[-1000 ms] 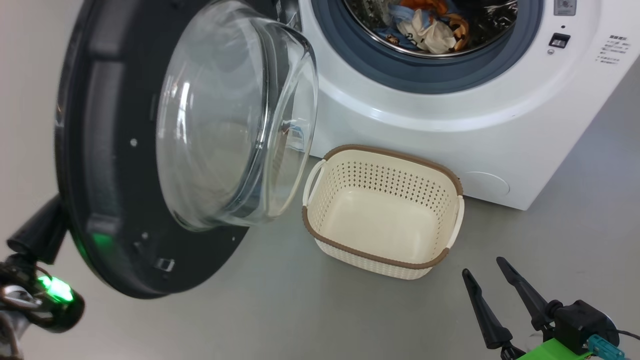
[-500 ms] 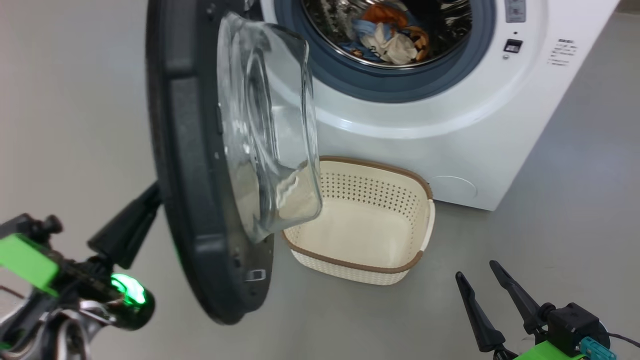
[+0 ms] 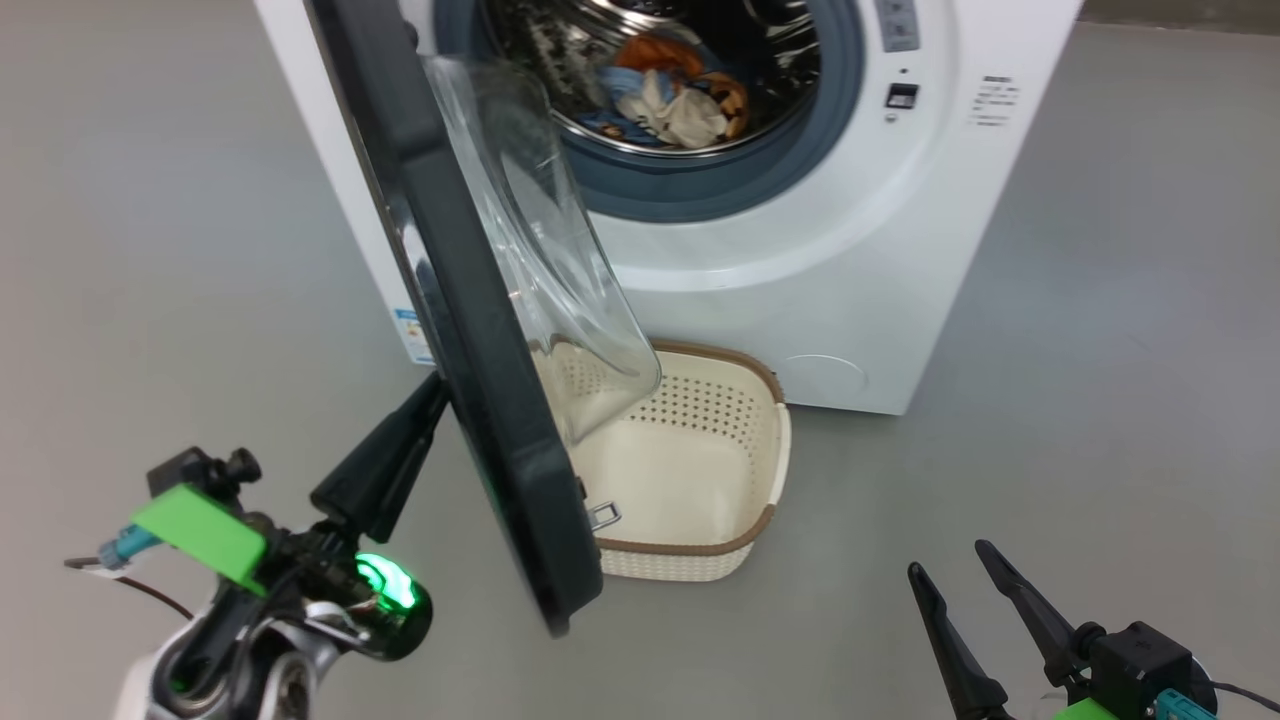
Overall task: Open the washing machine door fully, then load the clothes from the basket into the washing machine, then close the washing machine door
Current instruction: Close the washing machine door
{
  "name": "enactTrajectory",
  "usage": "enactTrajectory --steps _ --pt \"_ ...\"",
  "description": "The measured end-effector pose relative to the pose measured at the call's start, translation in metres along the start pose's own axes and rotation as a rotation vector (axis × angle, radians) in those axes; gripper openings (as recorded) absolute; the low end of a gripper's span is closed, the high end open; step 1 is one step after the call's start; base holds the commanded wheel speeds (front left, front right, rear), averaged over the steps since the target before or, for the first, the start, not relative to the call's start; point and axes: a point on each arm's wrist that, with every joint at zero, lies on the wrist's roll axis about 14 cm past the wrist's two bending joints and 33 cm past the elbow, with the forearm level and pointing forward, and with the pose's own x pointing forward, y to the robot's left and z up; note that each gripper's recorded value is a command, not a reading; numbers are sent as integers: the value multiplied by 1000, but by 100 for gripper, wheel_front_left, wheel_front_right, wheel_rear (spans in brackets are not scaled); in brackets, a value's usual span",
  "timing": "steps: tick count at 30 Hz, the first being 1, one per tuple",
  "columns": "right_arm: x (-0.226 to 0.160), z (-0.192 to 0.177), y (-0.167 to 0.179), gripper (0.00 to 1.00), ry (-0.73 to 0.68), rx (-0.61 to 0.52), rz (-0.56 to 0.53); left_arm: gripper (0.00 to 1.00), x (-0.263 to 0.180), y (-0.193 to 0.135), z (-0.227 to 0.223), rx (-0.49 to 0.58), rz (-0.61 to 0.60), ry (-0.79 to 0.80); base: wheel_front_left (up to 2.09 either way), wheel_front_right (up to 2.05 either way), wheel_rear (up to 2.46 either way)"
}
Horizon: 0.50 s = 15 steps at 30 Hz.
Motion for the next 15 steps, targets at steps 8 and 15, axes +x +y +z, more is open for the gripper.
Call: enactTrajectory --steps 8,15 --pt "-14 3 -16 100 -6 -7 -59 0 34 23 -13 -4 25 9 0 0 0" --pt "-26 5 -28 100 -11 -10 -107 0 60 35 -20 -14 37 26 0 0 0"
